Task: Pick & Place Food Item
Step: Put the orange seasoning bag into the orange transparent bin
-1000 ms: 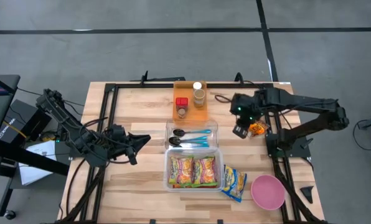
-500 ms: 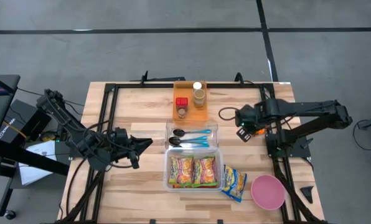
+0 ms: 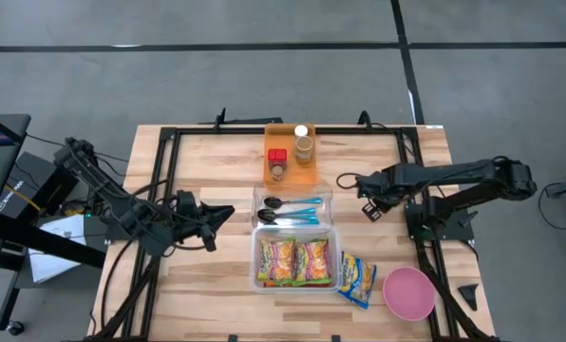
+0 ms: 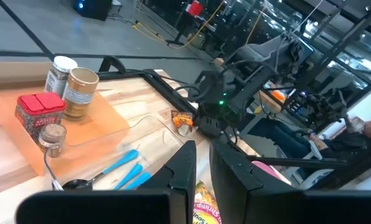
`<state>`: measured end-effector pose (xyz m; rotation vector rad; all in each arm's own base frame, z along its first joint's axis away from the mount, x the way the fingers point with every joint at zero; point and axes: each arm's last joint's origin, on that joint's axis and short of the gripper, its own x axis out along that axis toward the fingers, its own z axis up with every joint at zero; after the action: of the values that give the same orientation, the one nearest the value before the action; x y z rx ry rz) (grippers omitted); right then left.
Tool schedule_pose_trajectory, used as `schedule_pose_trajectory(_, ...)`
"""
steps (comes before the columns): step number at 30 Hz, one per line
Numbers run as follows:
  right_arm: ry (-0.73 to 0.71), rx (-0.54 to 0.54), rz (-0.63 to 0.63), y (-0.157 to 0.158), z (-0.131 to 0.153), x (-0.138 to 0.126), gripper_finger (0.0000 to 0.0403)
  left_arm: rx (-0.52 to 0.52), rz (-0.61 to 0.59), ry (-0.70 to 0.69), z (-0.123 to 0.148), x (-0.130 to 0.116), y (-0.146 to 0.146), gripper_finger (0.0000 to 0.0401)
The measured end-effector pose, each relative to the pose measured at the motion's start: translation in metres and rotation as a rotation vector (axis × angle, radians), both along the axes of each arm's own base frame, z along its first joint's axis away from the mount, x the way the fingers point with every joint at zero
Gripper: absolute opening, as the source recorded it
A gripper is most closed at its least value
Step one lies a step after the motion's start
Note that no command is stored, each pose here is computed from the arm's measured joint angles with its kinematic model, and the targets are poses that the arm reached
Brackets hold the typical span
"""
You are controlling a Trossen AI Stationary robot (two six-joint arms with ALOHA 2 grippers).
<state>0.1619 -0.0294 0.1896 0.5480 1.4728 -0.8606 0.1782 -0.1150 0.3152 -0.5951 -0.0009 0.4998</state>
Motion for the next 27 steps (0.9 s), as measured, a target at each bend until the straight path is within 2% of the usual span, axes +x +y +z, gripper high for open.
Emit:
schedule_pose_trajectory(4, 0.024, 0.004, -0.01, -0.002, -0.014, -0.007, 0.0077, -0.01, -0.002, -0.011, 0.002, -0.001, 0.001, 0.004)
schedule_pose_trajectory(8, -0.025, 0.013, -0.011, -0.002, -0.02, -0.004, 0.0077, -0.009, -0.002, -0.01, 0.002, -0.001, 0.001, 0.004)
schedule_pose_trajectory(23, -0.029, -0.072, 0.006, -0.007, -0.023, -0.004, 0.0077, -0.015, -0.001, -0.016, 0.003, -0.001, 0.001, 0.004)
schedule_pose_trajectory(27, -0.042, -0.081, -0.036, -0.005, -0.023, -0.004, 0.0077, -0.016, -0.001, -0.016, 0.002, -0.001, 0.001, 0.004)
